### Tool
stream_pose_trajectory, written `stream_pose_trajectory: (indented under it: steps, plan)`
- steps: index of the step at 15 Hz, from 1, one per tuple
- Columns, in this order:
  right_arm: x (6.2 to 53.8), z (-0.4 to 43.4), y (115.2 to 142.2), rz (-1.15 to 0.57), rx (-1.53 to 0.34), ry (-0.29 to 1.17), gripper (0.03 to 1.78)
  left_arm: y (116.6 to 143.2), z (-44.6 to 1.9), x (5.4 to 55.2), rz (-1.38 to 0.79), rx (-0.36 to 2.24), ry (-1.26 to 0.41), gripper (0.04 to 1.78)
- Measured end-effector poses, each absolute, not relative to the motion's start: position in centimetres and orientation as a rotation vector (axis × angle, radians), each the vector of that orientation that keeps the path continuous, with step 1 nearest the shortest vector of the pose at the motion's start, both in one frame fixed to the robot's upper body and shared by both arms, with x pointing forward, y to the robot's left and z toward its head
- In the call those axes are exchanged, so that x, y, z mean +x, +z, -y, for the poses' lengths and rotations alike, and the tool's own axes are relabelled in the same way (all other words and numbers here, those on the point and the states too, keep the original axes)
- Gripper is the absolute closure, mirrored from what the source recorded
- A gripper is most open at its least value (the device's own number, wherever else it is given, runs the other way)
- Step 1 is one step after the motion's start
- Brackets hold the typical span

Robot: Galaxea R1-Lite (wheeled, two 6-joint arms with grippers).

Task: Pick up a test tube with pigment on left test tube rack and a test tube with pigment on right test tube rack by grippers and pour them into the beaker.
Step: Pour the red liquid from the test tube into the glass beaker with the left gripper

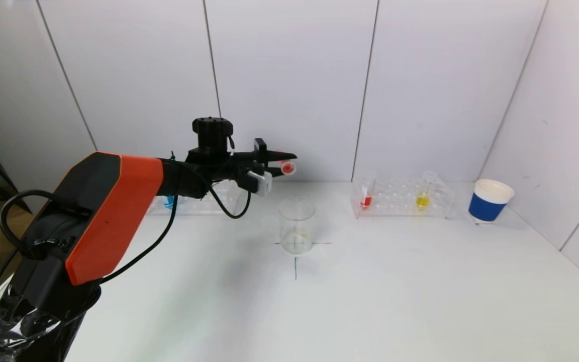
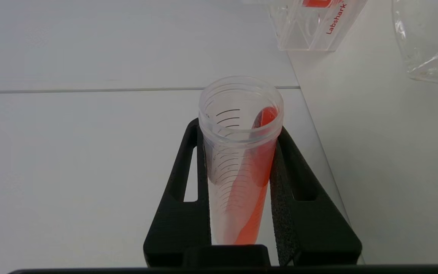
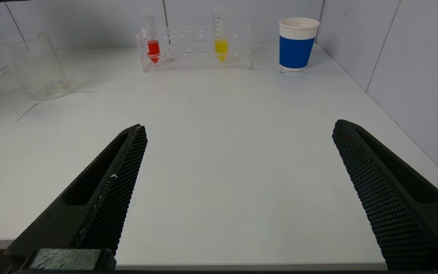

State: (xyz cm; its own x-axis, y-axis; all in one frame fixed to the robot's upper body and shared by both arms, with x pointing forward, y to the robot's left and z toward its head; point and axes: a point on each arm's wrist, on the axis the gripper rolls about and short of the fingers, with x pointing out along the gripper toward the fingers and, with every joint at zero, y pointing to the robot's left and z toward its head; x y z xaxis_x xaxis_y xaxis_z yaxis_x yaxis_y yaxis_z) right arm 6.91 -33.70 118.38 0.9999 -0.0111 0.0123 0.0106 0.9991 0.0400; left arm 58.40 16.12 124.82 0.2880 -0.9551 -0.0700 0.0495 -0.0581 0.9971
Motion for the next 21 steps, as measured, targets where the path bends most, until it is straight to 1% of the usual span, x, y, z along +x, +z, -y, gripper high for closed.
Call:
stream_pose_trajectory:
  steps: [9, 16, 21]
  plan:
    - [6.9, 33.7, 118.4, 0.012, 0.040, -0.011, 0.04, 124.6, -16.2, 57.6, 0.936, 1.409, -1.044, 1.36]
    - [6.9, 33.7, 118.4, 0.012, 0.040, -0.010, 0.04, 125.3, -15.9, 57.0, 0.950, 1.415, -1.044, 1.36]
    - [6.9, 33.7, 118.4, 0.012, 0.040, -0.011, 0.04, 125.8, -15.8, 56.7, 0.984, 1.470, -1.016, 1.36]
